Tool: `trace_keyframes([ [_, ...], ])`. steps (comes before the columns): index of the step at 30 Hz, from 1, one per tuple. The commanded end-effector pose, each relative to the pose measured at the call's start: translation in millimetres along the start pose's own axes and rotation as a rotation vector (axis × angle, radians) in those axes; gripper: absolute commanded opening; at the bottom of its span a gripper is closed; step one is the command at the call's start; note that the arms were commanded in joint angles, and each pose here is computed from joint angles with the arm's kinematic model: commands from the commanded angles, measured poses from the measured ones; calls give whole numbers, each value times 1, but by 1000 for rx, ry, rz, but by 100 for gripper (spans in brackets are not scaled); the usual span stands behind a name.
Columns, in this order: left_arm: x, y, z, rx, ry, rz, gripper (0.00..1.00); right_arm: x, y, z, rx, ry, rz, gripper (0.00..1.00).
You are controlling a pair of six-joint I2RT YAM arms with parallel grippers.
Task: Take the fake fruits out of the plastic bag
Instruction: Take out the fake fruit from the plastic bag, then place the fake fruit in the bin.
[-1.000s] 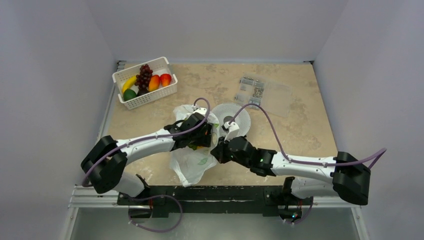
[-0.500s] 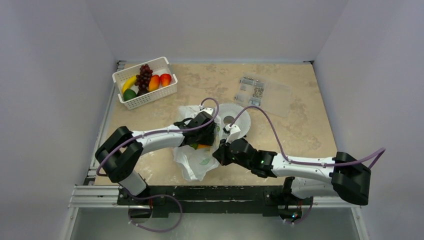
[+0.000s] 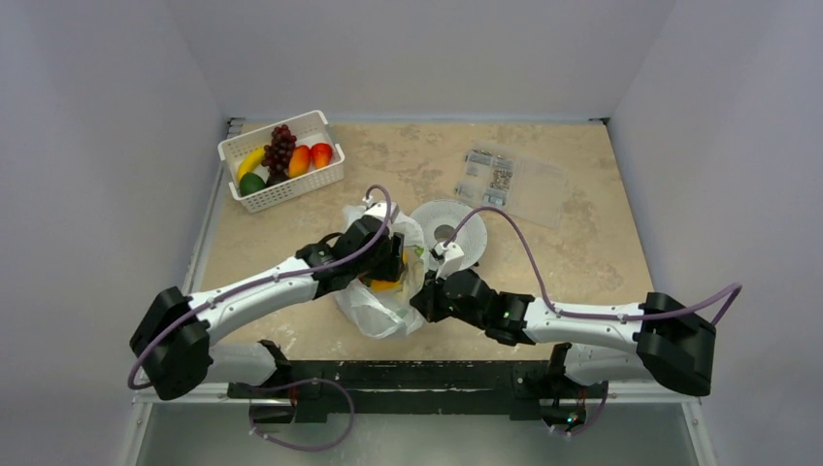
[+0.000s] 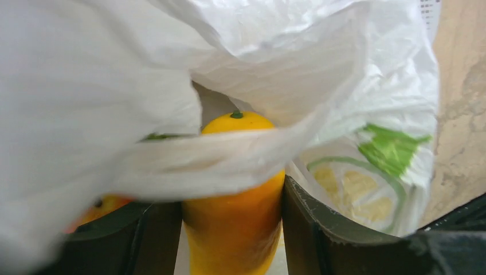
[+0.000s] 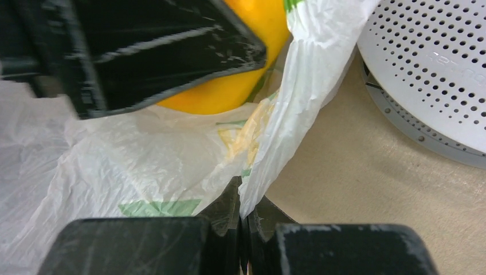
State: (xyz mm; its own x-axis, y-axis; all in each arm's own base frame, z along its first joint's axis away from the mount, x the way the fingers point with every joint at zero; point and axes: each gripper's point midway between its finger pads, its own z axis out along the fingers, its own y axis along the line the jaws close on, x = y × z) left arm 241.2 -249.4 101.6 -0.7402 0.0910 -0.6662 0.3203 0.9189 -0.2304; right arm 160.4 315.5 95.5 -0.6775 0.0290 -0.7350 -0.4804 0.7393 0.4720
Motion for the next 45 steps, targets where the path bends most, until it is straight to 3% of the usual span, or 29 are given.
trace_keyframes([
  [1,-3,-2,-31,49,-33,-2,22,-11,7,2,-20,-40,2,0],
  [8,-16,-1,-82,117,-128,-43,19,-11,8,2,-28,-37,-2,0],
  [13,-45,-1,-126,173,-278,-76,17,-10,12,5,-46,-36,-3,0],
  [20,-87,23,-181,96,-456,-152,1,-15,15,3,-55,-51,-12,0],
  [24,-108,46,-201,2,-570,-159,0,-16,13,3,-38,-47,-24,0],
  [26,-110,58,-194,-73,-513,-99,0,-18,14,2,-43,-50,-23,0],
  [30,-112,108,-179,-304,-385,-135,0,-21,12,2,-42,-73,-34,0],
  [35,-134,148,-161,-374,-375,-238,0,-21,13,1,-40,-67,-32,0],
  [43,-179,203,-102,-447,-189,-348,0,-24,15,2,-45,-71,-46,0],
  [45,-199,215,-86,-438,-195,-387,0,-26,16,0,-53,-83,-43,0],
])
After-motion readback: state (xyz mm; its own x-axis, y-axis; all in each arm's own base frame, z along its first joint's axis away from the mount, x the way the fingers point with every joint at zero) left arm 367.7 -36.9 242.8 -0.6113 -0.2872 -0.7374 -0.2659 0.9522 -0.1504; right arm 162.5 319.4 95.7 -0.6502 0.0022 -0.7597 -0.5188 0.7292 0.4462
